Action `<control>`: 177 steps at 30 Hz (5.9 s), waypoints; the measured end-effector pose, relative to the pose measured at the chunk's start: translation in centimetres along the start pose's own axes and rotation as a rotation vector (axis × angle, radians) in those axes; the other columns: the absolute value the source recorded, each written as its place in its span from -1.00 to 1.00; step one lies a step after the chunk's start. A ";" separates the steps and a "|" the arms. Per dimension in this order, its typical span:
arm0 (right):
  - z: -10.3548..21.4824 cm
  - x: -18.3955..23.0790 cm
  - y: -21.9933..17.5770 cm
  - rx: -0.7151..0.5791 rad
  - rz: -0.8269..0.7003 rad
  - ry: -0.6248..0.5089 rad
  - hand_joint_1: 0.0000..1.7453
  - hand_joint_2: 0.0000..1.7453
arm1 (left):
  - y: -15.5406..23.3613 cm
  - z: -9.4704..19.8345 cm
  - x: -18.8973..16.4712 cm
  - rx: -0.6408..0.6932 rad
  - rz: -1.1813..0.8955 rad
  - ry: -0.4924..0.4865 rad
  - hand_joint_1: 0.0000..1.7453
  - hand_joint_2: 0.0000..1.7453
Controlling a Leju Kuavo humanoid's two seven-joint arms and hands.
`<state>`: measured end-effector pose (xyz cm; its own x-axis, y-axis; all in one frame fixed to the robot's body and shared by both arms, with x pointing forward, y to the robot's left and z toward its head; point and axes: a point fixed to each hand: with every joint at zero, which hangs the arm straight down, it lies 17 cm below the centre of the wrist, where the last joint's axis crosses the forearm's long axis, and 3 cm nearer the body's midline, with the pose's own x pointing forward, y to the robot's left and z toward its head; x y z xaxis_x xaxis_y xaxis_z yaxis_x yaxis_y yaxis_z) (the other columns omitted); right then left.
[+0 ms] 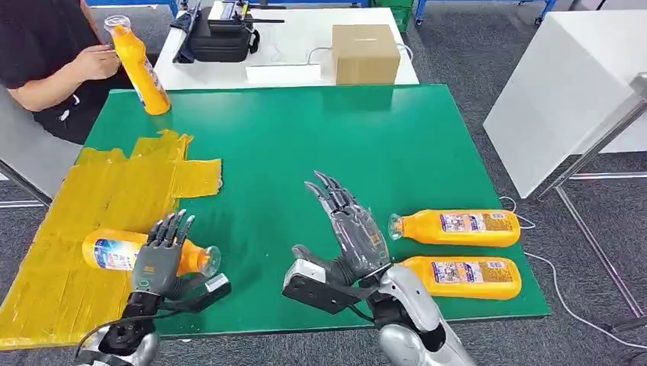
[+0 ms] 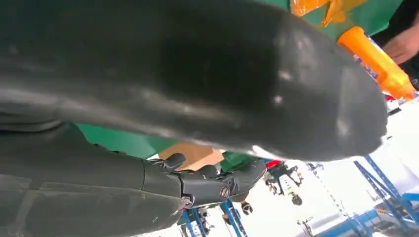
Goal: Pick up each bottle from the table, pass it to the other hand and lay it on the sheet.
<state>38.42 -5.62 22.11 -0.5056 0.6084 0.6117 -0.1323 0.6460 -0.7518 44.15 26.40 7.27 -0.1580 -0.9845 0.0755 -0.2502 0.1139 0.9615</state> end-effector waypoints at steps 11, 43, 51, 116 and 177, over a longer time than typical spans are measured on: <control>0.6 0.0 0.8 0.023 -0.003 -0.009 -1.00 -1.00 | 6.7 -1.3 -4.7 0.257 0.675 0.111 -1.00 -1.00; 8.9 -1.8 1.6 0.043 0.049 0.032 -1.00 1.00 | 17.7 4.3 -5.3 0.562 1.269 0.072 -1.00 -1.00; 9.6 -1.7 0.9 0.033 0.055 0.030 -1.00 1.00 | 19.0 4.7 -5.2 0.594 1.267 0.059 -1.00 -1.00; 31.0 -29.9 -17.8 0.100 0.427 0.949 -1.00 1.00 | 23.8 4.2 -1.2 0.622 1.453 -0.124 -1.00 -1.00; 28.9 -32.4 -6.1 0.562 0.596 0.947 1.00 1.00 | 23.1 2.3 -1.4 0.592 1.509 -0.114 -1.00 -1.00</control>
<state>30.97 -42.57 -0.22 0.1684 0.9808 -0.0984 -0.5567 0.0122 -0.8307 36.42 30.66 28.76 -0.6464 0.0752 0.7593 -0.1185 0.9732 -0.1973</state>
